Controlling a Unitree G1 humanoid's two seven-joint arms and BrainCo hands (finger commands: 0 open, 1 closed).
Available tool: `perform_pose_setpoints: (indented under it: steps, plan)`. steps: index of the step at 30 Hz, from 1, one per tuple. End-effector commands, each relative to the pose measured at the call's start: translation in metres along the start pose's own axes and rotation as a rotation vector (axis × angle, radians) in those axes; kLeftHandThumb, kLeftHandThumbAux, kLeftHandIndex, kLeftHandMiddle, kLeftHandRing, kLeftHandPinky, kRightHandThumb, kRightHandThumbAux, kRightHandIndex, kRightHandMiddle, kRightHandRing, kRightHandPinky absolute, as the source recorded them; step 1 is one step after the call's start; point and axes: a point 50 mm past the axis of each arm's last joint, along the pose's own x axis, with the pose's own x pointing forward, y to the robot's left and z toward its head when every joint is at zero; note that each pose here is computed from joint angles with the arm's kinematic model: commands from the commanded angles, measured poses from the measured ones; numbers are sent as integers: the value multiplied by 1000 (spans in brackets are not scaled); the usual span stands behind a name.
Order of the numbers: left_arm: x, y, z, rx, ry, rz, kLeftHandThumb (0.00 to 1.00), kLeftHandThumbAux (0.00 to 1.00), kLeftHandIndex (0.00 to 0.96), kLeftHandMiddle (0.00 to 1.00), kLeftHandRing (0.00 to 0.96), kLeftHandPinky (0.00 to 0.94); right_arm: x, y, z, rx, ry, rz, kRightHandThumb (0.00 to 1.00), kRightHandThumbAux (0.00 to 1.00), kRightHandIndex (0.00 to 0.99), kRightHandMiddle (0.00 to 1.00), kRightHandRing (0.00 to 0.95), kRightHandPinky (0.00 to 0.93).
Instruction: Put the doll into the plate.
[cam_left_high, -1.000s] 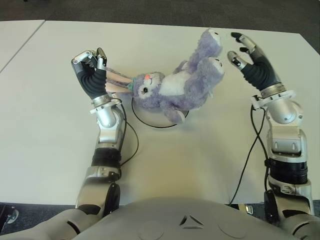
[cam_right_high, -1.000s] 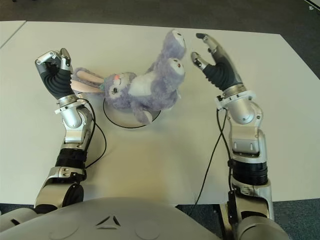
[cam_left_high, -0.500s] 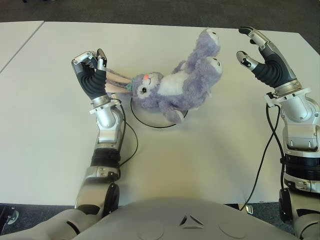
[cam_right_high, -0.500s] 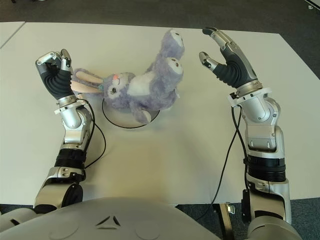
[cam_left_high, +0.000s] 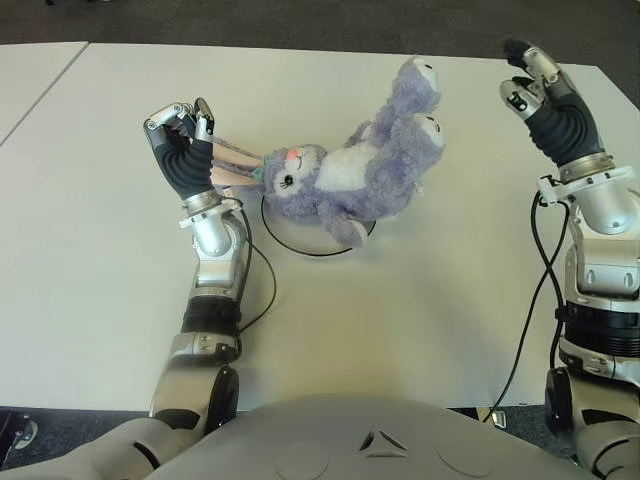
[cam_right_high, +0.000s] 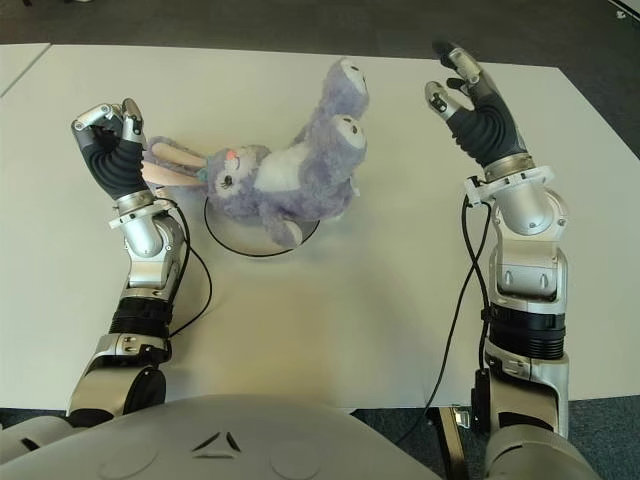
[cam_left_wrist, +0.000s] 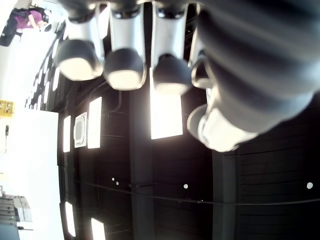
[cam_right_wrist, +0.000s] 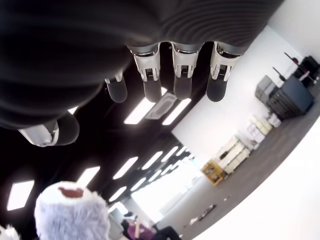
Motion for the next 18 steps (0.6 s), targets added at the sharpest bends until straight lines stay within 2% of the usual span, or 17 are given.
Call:
perform_pose_setpoints:
  steps: [1,6,8,12,18]
  plan:
    - [-42,17,-25,64,188,22,524,765,823,887,887,881,2,-3,0,112,34,-44,628,316,0,0,0,40]
    - [-42,17,-26,63,197,24,543,761,827,889,890,886,2,-4,-3,258,56,-125,642,387,0,0,0,72]
    - [-42,17,-27,63,199,24,554,759,830,891,891,887,2,-4,-3,277,67,-144,617,458,0,0,4,86]
    - [-42,17,-28,64,214,21,565,756,833,891,892,886,2,0,-3,343,97,-189,578,538,18,13,19,100]
    - [-41,17,-32,80,252,0,566,753,832,887,888,882,6,13,-14,509,153,-281,517,622,101,50,50,137]
